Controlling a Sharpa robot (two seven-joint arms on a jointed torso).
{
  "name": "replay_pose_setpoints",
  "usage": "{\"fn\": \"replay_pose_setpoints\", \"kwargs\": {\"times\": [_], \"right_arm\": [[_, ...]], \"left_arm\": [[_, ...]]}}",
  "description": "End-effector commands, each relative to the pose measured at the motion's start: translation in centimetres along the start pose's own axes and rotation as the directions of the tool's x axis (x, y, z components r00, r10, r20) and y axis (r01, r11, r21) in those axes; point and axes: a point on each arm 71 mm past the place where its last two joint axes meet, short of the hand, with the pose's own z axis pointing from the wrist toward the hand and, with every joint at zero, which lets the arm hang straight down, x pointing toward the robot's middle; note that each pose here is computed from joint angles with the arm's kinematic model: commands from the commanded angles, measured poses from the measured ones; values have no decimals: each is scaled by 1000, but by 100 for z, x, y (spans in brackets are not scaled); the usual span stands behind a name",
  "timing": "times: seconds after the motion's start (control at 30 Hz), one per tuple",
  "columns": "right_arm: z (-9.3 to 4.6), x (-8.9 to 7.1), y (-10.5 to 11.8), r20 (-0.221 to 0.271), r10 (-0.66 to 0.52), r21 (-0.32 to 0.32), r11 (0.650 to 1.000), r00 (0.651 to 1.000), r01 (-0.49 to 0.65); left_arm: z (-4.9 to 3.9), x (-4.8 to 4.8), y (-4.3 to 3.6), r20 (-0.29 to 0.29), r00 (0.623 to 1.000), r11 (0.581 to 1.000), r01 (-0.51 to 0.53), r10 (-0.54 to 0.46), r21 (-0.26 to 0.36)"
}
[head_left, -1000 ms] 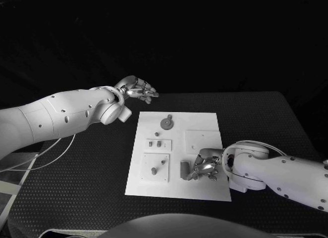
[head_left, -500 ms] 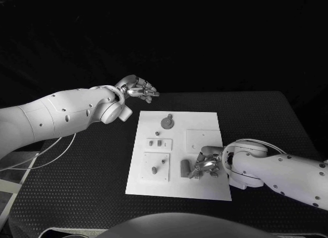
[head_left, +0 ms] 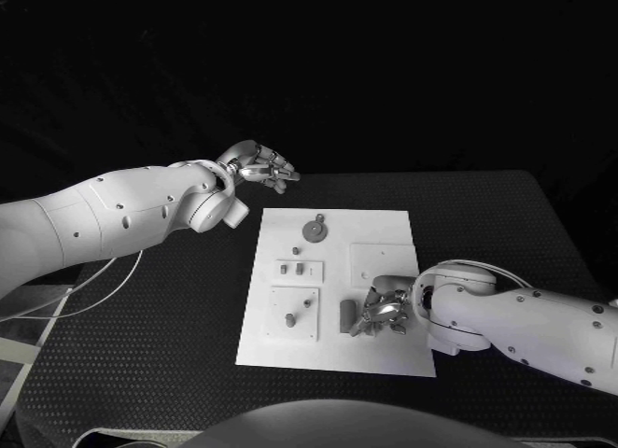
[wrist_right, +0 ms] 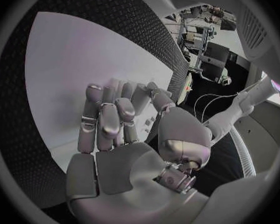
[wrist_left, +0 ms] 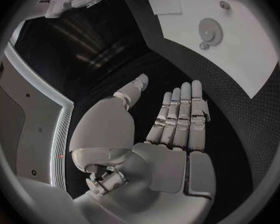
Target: Assemble the parts on the task board
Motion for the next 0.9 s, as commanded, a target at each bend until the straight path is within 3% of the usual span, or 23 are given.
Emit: {"fn": "replay_pose_setpoints", "kwargs": {"times": [0.03, 0.33, 0.9], "right_arm": [[-8, 21, -2, -29, -41, -2, 999, 999, 41], [-33, 31, -19, -32, -34, -10, 999, 999, 33], [-34, -19, -23, 38, -37, 1, 999, 999, 37]], "left_arm": [[6, 26, -24, -14, 1000, 1000, 6, -6, 11], [2, 18, -19, -12, 1000, 1000, 6, -5, 10], [-3, 8, -13, -10, 1000, 1000, 5, -5, 8]]}}
